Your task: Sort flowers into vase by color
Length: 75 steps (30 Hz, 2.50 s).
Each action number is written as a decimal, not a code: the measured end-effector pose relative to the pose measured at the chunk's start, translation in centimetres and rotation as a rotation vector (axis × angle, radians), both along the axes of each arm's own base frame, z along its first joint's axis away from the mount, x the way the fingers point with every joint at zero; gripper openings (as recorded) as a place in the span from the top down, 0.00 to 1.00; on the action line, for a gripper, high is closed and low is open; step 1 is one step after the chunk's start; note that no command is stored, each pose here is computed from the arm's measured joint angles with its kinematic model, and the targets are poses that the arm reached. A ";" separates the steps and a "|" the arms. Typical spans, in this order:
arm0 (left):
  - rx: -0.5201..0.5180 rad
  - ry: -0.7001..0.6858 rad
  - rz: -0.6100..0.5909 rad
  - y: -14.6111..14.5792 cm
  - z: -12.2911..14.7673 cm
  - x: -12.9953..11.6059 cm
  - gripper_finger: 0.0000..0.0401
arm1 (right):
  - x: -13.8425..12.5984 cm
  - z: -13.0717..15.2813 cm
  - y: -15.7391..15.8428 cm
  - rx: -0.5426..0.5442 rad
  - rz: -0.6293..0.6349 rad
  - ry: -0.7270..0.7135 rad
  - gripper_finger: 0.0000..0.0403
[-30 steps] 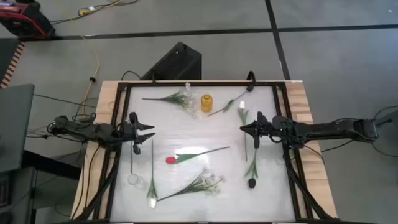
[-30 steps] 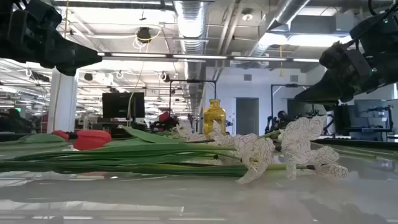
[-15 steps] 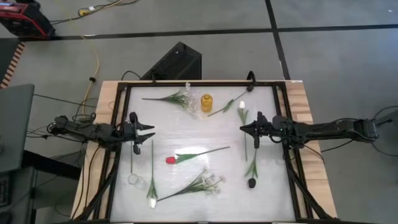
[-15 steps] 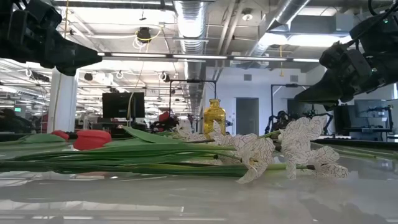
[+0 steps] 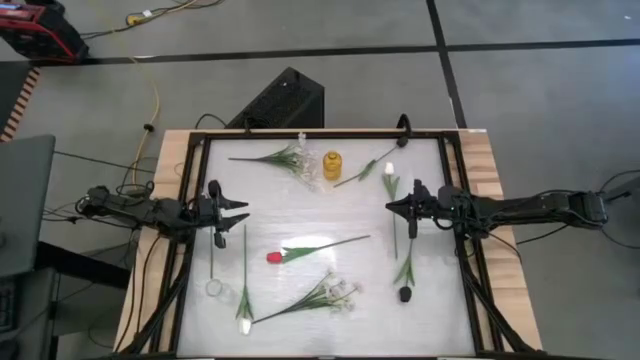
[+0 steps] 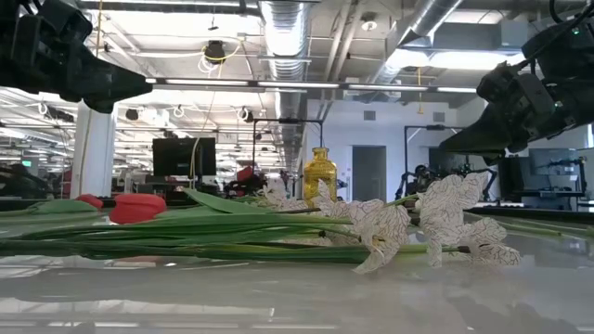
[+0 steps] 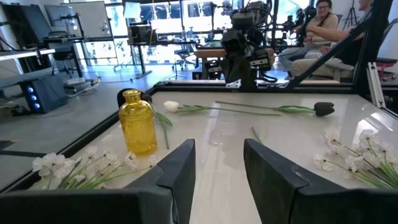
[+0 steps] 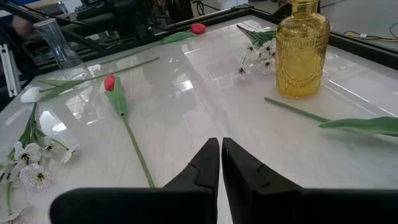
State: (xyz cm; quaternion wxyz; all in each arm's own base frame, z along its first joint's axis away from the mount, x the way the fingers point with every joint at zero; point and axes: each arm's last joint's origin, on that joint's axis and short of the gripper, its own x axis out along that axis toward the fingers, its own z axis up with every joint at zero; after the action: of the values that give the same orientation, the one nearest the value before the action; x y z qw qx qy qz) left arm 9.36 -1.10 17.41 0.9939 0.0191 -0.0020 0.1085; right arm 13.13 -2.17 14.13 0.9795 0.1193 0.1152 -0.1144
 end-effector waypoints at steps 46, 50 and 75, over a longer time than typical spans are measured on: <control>-0.037 -0.024 -0.007 0.0 0.1 0.0 0.69 | 0.1 0.3 0.0 -0.052 0.001 -0.025 0.88; -0.356 -0.121 -0.022 0.0 0.4 0.0 0.69 | 0.3 1.5 -0.1 0.060 -0.022 -0.149 0.88; -0.303 -0.106 -0.053 -0.2 -0.1 0.2 0.69 | 5.6 8.8 5.9 -0.313 0.728 0.729 0.88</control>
State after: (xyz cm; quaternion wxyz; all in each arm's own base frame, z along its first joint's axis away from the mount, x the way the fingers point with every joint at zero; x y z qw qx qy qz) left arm 9.56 -1.27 17.31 0.9864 -0.1369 -0.0387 0.0822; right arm 18.76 3.71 22.91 0.8584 -0.1231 0.4634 0.1827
